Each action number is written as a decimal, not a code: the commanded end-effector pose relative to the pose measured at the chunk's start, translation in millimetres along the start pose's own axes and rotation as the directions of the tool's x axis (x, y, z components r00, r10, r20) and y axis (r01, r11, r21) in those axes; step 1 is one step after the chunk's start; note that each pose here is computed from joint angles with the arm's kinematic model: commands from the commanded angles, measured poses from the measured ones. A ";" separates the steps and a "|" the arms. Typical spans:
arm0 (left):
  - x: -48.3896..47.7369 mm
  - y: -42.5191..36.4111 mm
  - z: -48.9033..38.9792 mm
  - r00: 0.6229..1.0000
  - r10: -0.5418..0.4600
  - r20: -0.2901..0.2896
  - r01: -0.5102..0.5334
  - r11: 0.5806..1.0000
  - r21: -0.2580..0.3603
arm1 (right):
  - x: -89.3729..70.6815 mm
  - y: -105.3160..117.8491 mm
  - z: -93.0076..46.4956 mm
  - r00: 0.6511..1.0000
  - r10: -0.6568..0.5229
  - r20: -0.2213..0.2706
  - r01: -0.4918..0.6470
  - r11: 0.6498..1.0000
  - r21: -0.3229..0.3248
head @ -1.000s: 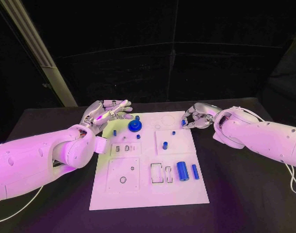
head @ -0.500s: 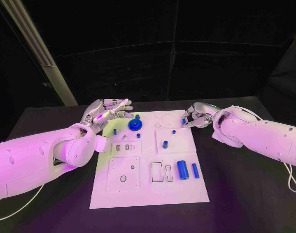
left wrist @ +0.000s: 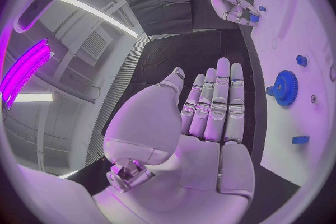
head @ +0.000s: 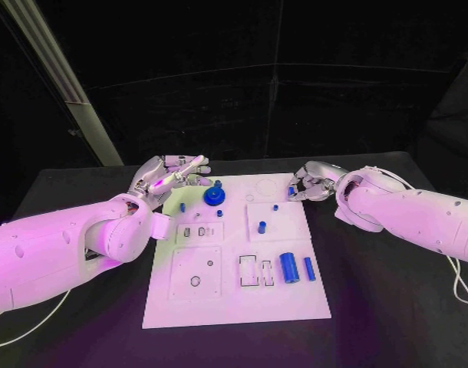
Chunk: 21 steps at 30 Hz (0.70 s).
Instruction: Assemble the parts on the task board
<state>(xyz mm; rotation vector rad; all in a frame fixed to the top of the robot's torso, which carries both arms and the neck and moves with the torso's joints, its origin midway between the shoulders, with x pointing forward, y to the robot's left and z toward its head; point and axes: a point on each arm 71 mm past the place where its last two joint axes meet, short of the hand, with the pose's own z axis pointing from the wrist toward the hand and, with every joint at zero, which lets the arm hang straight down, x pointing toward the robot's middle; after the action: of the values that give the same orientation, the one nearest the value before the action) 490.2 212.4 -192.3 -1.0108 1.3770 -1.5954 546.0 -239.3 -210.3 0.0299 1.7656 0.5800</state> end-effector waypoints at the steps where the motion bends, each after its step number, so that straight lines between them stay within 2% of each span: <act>1: 1.5 -0.4 0.1 1.000 -0.008 -0.016 0.008 1.000 0.001 | -1.1 0.9 0.6 1.000 0.003 0.002 -0.003 1.000 -0.008; 15: 0.8 -1.0 -1.1 1.000 -0.009 -0.015 0.009 1.000 0.001 | -7.3 -1.8 0.4 0.996 0.002 0.085 -0.004 1.000 0.013; 21: -1.1 -1.7 -2.7 1.000 -0.008 -0.011 0.008 1.000 0.001 | -9.5 1.1 -4.9 0.994 0.014 0.111 -0.014 1.000 0.004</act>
<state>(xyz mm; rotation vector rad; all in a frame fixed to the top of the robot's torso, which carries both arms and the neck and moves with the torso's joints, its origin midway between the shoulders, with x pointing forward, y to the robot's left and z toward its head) 488.6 215.7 -192.0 -1.0146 1.3774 -1.5931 543.5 -242.7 -205.4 0.0547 1.7064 0.5741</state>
